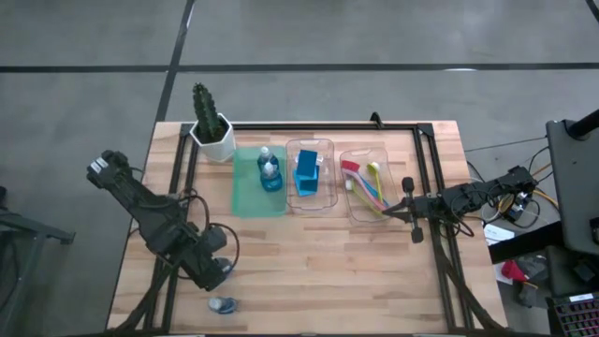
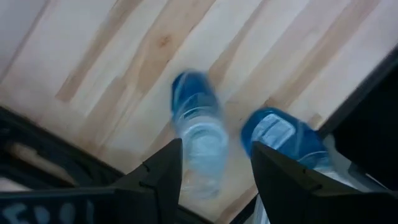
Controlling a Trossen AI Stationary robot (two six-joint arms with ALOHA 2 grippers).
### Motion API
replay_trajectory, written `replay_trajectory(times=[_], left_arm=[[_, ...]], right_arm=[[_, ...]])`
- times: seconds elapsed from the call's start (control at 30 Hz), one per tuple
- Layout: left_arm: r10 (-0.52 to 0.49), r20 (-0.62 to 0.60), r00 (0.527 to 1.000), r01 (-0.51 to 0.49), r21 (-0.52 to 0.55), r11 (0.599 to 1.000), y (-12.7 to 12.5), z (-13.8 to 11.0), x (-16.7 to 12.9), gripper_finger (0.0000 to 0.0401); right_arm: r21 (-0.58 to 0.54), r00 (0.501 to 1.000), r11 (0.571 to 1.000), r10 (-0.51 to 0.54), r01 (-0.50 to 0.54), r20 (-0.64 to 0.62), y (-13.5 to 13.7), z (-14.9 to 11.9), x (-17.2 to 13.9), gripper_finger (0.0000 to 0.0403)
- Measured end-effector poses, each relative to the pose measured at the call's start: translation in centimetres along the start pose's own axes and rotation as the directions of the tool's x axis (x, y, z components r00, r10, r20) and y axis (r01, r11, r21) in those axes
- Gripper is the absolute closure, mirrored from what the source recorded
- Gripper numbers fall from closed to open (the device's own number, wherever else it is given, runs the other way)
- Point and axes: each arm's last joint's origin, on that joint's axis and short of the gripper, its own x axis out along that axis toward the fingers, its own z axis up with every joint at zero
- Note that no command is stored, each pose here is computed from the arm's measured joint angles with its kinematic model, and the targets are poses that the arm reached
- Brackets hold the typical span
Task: Pick & Place Kitchen Sink Supplies
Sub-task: Put the blue liquid soap into the green bin
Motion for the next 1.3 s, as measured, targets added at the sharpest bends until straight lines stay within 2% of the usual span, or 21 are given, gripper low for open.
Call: replay_trajectory(times=[0.23, 0.5, 0.63, 1.0, 1.3], left_arm=[[0.039, 0.002, 0.999, -0.039, -0.023, 0.999, 0.4, -0.4, 0.8, 0.0216], [0.072, -0.033, 0.997, -0.073, -0.045, 0.996, 0.7, -0.5, 2.5, 0.0168], [0.068, -0.024, 0.997, -0.069, -0.044, 0.997, 0.7, -0.5, 2.5, 0.0161], [0.049, 0.01, 0.999, -0.049, -0.007, 0.999, 0.5, -0.4, 2.8, 0.0187], [0.046, -0.051, 0.998, -0.047, -0.006, 0.999, 0.7, -0.6, 3.9, 0.024]], right_arm=[[-0.001, 1.0, 1.0, 0.0, 0.0, 0.0, 0.0, 0.0, 0.0, 0.0394], [-0.002, 1.0, 1.0, 0.0, 0.0, 0.0, 0.0, 0.0, 0.0, 0.0394], [-0.002, 1.0, 1.0, 0.001, -0.001, 0.0, 0.0, 0.0, 0.0, 0.0394], [0.0, 1.0, 1.0, 0.001, -0.001, 0.0, 0.0, 0.0, 0.0, 0.0394], [-0.001, 1.0, 1.0, 0.0, 0.0, 0.0, 0.0, 0.0, 0.0, 0.0394]])
